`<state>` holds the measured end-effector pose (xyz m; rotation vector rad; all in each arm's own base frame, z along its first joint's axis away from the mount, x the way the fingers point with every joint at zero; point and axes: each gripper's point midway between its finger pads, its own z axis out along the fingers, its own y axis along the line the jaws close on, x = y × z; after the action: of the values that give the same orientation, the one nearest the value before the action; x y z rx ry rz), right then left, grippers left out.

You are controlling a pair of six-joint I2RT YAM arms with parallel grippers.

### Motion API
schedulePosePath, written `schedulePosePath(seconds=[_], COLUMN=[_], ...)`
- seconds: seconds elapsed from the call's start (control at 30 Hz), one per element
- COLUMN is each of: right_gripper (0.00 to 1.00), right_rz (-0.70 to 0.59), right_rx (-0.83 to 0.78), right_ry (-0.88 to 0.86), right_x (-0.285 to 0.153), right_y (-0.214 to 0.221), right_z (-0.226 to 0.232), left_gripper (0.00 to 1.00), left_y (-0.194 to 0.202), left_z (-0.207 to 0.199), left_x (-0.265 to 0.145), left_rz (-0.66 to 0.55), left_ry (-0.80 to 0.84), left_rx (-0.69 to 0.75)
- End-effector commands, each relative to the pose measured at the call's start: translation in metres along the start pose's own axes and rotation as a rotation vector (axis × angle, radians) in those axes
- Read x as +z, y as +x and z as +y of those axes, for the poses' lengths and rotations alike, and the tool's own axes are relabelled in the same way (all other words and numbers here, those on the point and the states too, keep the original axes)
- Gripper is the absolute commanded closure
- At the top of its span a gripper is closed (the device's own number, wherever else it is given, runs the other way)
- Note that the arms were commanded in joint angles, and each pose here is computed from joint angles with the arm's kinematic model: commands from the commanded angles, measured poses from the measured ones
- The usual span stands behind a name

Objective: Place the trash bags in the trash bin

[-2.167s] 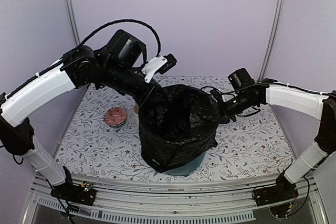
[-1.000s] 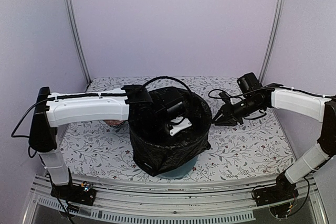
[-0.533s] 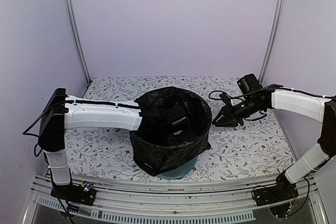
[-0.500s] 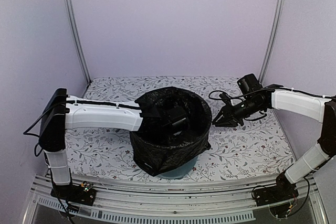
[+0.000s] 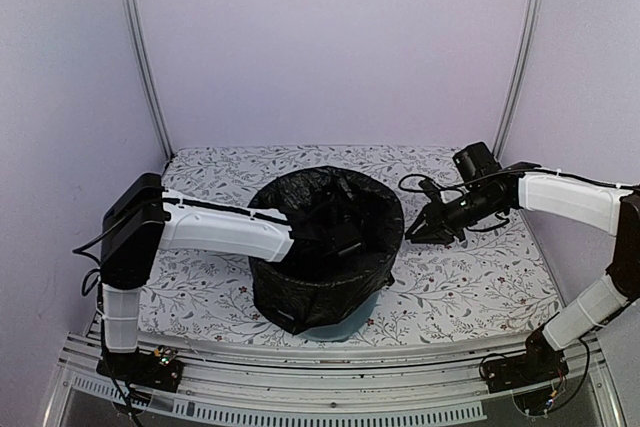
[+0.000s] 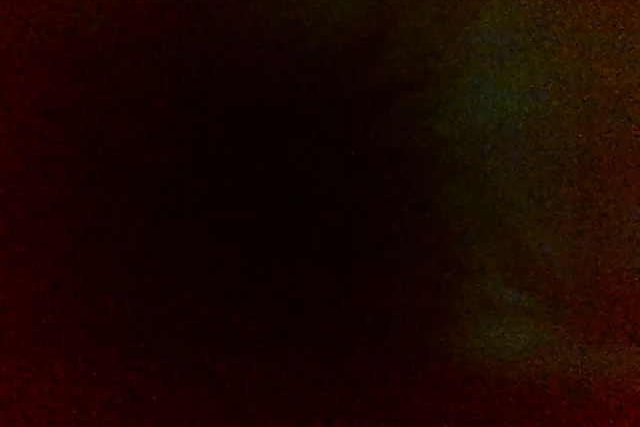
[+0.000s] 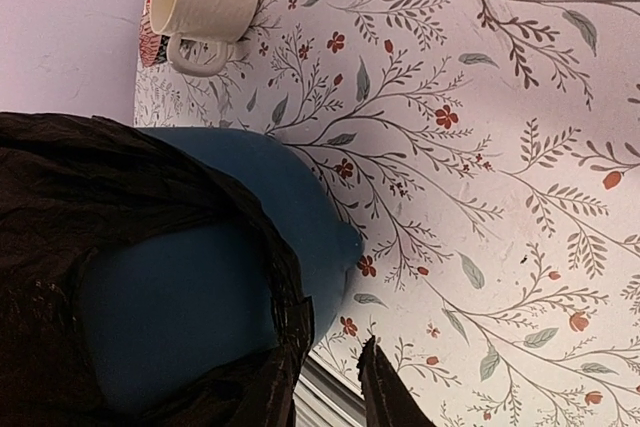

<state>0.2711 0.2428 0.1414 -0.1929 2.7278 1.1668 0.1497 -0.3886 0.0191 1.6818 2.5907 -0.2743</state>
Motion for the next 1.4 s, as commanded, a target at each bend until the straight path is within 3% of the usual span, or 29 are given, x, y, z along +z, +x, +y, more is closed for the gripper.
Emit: schedulePosePath(seconds=[0.0, 0.4, 0.93, 1.37], right_gripper=[0.76, 0.76, 0.76, 0.76], right_rz=[-0.02, -0.03, -0.019, -0.012], right_rx=[-0.006, -0.008, -0.008, -0.007], right_ry=[-0.01, -0.014, -0.031, -0.039], right_x=[-0.006, -0.009, -0.006, -0.002], right_y=[0.001, 0.001, -0.006, -0.011], right_z=[0.002, 0.005, 0.009, 0.011], left_gripper=[1.0, 1.0, 1.0, 1.0], left_y=[0.012, 0.009, -0.022, -0.023], left_z=[0.0, -0.004, -0.002, 0.006], left_x=[0.022, 0.025, -0.062, -0.093], left_rz=[0.048, 0.05, -0.143, -0.206], left_ry=[0.025, 0.044, -0.022, -0.048], left_rx=[0.018, 0.028, 0.0, -0.002])
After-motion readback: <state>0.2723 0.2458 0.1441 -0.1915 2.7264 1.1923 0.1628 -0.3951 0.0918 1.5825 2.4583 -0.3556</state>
